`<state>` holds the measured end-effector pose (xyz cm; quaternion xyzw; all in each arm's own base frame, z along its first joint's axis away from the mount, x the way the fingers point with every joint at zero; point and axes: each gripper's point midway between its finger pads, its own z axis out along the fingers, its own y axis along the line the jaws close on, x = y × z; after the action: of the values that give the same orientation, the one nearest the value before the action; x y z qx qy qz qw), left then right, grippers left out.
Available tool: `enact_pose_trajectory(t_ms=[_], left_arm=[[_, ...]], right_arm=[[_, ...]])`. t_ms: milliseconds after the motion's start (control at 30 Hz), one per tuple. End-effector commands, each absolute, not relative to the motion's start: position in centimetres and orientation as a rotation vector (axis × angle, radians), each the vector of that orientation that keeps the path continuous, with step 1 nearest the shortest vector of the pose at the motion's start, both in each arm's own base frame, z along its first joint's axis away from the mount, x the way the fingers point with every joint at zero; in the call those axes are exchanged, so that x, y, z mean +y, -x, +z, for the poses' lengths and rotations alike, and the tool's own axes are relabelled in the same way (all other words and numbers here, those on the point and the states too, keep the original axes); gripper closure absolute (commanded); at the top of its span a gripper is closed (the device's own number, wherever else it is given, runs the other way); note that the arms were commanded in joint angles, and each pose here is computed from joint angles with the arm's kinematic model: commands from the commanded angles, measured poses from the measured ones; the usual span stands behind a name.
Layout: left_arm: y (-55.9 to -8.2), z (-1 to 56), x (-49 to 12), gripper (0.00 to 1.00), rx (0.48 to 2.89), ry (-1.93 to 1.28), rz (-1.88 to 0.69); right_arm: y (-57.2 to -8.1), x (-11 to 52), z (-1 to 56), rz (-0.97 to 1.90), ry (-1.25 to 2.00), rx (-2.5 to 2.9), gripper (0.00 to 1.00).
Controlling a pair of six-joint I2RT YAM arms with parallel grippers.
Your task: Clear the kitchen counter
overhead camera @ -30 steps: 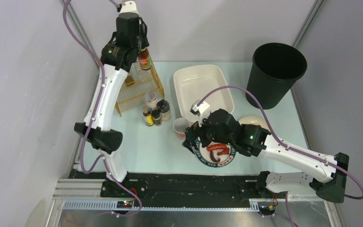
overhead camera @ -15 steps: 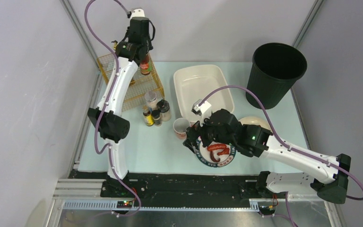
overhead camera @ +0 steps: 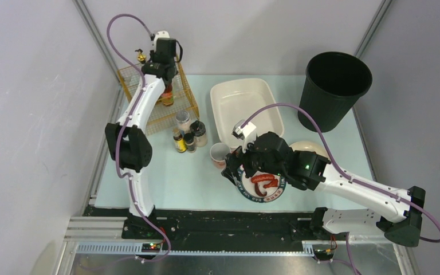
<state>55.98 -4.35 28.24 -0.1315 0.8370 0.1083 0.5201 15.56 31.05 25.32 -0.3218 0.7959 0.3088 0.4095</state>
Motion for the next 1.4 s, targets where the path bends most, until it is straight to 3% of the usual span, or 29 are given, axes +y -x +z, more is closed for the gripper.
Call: enact_pose_trajectory(t_ms=[0,767,933,1033,1167,1367], left_arm=[[-55.0,35.5,-1.9,1.0,1.752,0.434,0.208],[-48.4,30.2,6.5,1.0,1.692,0.634,0.312],[-47.5,29.3,7.2,0.76,1.697,0.663,0.316],[-47.2,29.2,7.1,0.49,1.699,0.657,0.303],[-46.9,29.4,6.6,0.23,1.702,0.641,0.268],[-45.5,30.0,6.4,0.03,1.691,0.631,0.245]], right_arm=[[-15.9,31.5,26.6,0.797,0.798,1.944,0.02],[-14.4,32.6,27.2,0.847,0.834,1.911,0.01],[-14.2,32.7,27.2,0.842,0.832,1.912,0.02],[-14.1,32.7,27.1,0.84,0.83,1.917,0.01],[-14.3,32.4,26.9,0.824,0.823,1.927,0.01],[-14.3,32.3,26.7,0.819,0.813,1.94,0.01]])
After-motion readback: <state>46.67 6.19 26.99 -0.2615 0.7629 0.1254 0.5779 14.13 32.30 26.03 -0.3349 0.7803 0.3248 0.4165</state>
